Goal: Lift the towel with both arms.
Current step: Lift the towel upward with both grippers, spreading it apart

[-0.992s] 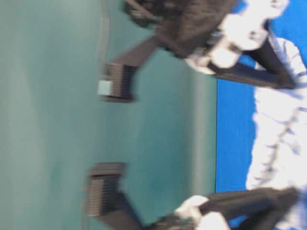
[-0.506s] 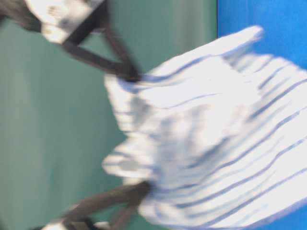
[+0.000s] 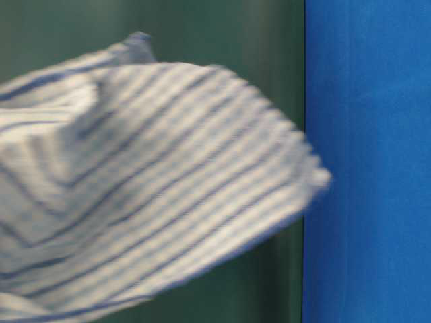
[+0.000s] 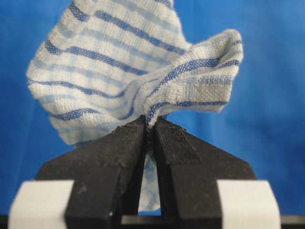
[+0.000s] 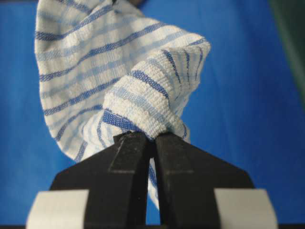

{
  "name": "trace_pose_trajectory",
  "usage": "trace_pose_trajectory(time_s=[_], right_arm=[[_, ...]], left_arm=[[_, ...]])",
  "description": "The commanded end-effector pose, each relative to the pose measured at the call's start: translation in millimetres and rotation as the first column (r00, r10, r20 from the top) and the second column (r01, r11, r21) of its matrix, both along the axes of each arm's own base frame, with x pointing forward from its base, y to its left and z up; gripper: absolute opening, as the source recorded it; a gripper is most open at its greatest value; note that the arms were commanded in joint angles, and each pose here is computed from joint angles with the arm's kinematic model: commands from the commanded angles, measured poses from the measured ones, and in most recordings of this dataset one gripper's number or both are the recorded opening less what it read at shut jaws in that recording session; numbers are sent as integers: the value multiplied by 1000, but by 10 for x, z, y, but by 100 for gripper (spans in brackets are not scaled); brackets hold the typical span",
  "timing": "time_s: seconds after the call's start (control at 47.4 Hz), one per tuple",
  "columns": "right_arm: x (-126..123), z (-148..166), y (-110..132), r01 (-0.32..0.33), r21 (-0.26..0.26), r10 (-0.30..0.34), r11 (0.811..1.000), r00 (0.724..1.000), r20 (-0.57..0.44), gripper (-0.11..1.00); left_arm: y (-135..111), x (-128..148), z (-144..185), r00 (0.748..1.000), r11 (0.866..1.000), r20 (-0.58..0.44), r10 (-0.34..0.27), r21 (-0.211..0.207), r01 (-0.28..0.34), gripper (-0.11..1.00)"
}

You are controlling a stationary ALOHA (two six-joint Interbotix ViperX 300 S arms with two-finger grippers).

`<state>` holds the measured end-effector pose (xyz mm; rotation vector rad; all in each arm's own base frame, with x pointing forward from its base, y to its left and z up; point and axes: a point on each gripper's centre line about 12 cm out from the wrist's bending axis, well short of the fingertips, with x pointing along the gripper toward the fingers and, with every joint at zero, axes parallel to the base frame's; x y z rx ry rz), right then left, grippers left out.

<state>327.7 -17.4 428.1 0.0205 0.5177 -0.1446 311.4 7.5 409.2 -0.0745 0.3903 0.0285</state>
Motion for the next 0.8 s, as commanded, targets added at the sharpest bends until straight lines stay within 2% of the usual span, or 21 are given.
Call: trace_pose_trajectory(time_s=[0.0, 0.169, 0.359, 0.696, 0.739, 0.781], right_arm=[[-75, 287, -23, 10, -12, -10, 1000, 998, 57, 3], [-94, 395, -30, 15, -17, -13, 1000, 997, 76, 3], [-73, 367, -29, 18, -9, -17, 1000, 998, 67, 3], [-62, 357, -8, 3, -24, -2, 1000, 998, 66, 4], [-66, 365, -13, 4, -25, -2, 1000, 997, 71, 4], [-61, 360, -14, 4, -27, -2, 1000, 998, 69, 5]], left_arm=[[9, -76, 307, 997, 1000, 76, 2, 8, -3, 4], [7, -120, 440, 994, 1000, 108, 1, 12, -2, 4], [7, -115, 414, 995, 1000, 99, 2, 9, -3, 4], [8, -108, 398, 995, 1000, 96, -1, 15, -1, 5], [8, -108, 392, 996, 1000, 95, 0, 13, -1, 8], [7, -112, 397, 995, 1000, 96, 0, 13, -1, 18]])
